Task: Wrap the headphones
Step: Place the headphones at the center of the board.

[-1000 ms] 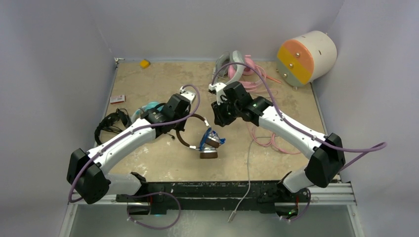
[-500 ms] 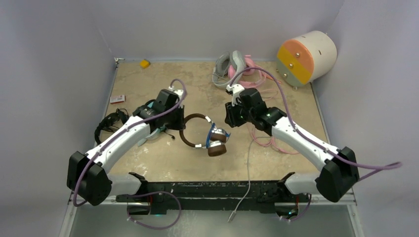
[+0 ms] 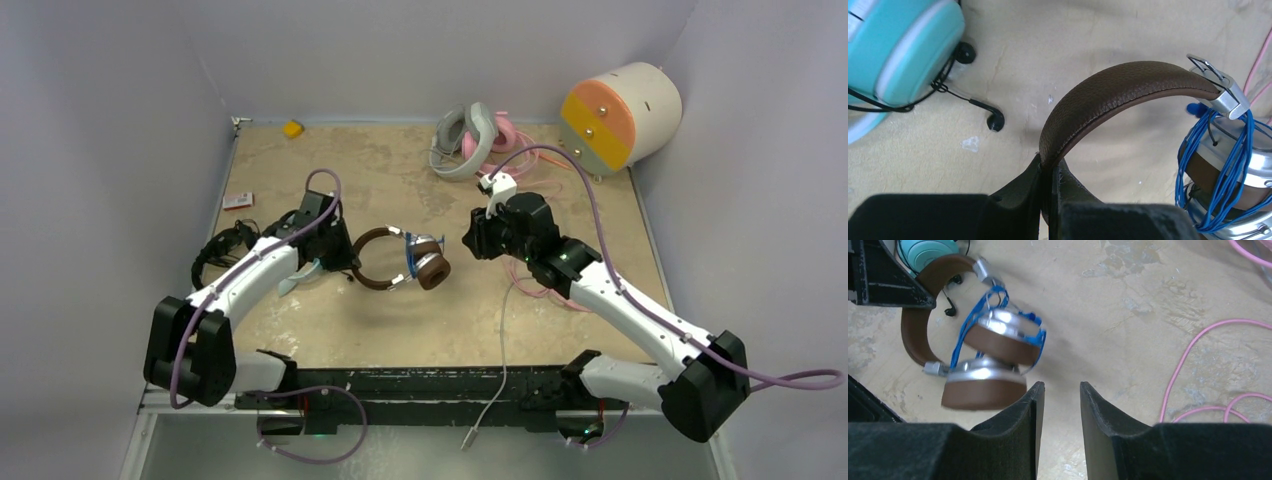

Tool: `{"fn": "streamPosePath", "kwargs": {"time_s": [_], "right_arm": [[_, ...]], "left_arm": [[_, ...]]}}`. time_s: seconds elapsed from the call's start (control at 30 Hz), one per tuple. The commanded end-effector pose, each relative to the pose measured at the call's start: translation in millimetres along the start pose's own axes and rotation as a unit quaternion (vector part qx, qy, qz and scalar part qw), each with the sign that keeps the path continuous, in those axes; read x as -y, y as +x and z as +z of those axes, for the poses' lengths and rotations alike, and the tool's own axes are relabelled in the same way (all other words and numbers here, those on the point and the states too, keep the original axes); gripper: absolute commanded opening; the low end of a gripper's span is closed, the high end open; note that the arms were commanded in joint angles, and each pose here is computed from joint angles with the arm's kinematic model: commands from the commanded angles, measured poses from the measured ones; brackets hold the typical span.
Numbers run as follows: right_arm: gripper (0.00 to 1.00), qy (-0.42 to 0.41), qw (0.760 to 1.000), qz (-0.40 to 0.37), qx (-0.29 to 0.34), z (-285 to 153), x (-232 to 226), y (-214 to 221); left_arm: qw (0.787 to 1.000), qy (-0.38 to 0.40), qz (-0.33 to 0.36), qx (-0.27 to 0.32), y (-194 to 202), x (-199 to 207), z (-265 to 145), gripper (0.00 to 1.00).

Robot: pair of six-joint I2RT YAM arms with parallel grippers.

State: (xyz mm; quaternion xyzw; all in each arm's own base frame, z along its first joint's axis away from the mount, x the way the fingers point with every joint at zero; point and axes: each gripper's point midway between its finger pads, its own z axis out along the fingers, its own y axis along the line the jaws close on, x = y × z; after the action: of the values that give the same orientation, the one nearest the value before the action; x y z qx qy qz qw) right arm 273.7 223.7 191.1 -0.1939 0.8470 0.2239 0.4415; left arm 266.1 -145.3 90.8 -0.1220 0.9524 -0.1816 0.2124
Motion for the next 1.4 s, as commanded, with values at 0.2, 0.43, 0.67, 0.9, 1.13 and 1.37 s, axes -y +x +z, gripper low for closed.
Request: {"fn": "streamPosePath", "kwargs": {"time_s": [0.2,0.43,0.67,0.9,1.13,1.37], "right_arm": [[0.36,-0.006,1.000,0.015,0.023,2.4,-2.9,-7.6],[0.36,-0.009,1.000,0.015,0.021,2.7,-3.6,-5.8],[0.36,-0.005,1.000,0.007,0.021,-6.0,-3.9,-13.9],[0.36,0.026,0.999,0.013,0.028,-8.1,9.4,-3.7],[0.38,0.047,0.998,0.021,0.044,-14.2,17.7,-3.5],[0.39,0.143,0.987,0.031,0.062,-31.2,52.6,-1.4]], "left_arm": [[0.984,0.000,-0.169,0.049,-29.8,-2.6,35.5,0.00],[0.941,-0.092,-0.301,0.123,-64.9,-69.9,46.0,0.00],[0.881,-0.178,-0.358,0.254,-137.1,-116.6,30.6,0.00],[0.908,-0.153,-0.285,0.267,-186.1,-102.4,25.4,0.04],[0.922,-0.148,-0.237,0.268,-172.7,-82.5,13.2,0.59],[0.939,-0.109,-0.116,0.304,-156.2,-38.2,-13.7,0.61]]}}
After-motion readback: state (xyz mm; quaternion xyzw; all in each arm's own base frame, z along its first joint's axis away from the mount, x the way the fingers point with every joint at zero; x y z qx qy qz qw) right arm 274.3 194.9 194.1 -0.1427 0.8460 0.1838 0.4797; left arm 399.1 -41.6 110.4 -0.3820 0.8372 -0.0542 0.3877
